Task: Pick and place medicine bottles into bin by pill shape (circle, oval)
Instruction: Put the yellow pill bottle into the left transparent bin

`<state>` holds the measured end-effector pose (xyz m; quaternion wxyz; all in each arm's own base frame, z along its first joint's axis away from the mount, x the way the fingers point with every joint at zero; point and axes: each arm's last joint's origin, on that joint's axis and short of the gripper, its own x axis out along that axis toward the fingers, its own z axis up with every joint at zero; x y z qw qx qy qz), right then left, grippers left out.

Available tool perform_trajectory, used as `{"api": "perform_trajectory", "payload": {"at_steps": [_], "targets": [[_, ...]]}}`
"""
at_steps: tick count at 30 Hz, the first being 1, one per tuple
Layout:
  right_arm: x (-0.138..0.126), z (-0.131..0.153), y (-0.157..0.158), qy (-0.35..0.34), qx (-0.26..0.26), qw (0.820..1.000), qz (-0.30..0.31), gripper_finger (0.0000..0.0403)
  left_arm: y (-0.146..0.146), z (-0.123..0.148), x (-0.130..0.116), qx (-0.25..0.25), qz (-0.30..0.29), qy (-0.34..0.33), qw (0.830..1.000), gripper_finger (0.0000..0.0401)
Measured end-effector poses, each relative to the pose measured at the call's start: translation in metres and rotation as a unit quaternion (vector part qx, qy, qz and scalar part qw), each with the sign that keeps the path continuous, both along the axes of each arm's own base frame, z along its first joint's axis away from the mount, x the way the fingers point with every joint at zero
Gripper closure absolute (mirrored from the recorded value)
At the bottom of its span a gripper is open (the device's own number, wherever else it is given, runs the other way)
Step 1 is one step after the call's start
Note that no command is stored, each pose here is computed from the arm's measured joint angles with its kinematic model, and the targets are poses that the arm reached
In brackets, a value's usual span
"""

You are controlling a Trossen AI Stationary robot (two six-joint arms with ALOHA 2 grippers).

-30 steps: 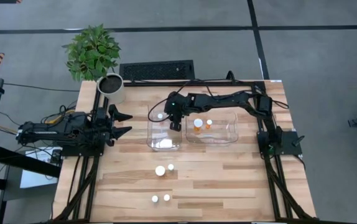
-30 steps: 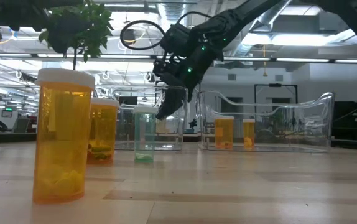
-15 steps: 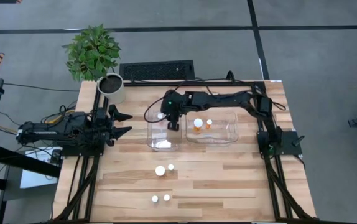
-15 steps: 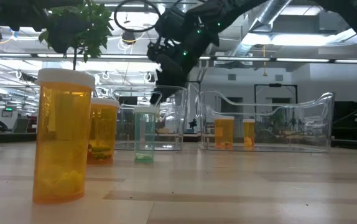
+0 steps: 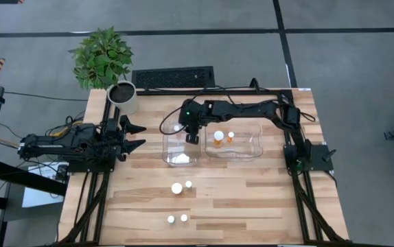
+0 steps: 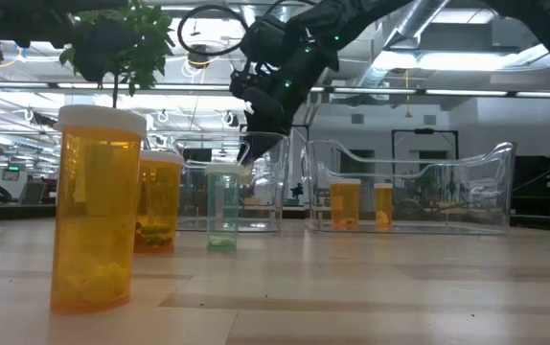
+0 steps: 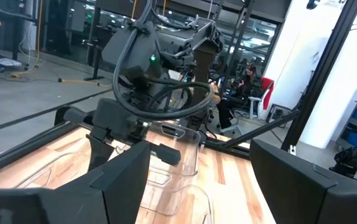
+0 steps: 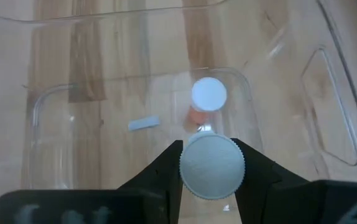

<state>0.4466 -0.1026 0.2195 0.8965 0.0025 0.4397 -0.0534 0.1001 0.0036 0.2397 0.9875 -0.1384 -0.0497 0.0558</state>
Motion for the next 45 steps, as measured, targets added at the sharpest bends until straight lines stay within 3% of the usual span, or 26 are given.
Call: {"api": "perform_trajectory", "payload": {"at_steps": [7, 18, 35, 45], "targets": [[0.002, -0.002, 0.006, 0.001, 0.000, 1.000, 0.008, 0.0277, 0.000, 0.000, 0.000, 0.000, 0.000, 0.000, 1.000, 0.0131], [0.015, -0.040, 0.003, 0.044, 0.011, 0.999, 0.009, 0.0277, 0.000, 0.000, 0.000, 0.000, -0.003, 0.002, 1.000, 0.0131], [0.014, -0.037, -0.004, 0.042, 0.014, 0.999, -0.002, 0.0277, 0.000, -0.002, 0.000, 0.002, -0.002, 0.011, 1.000, 0.0131], [0.016, -0.059, -0.005, 0.066, 0.023, 0.998, -0.007, 0.0277, 0.000, -0.002, 0.000, 0.001, -0.002, 0.012, 1.000, 0.0131]]}}
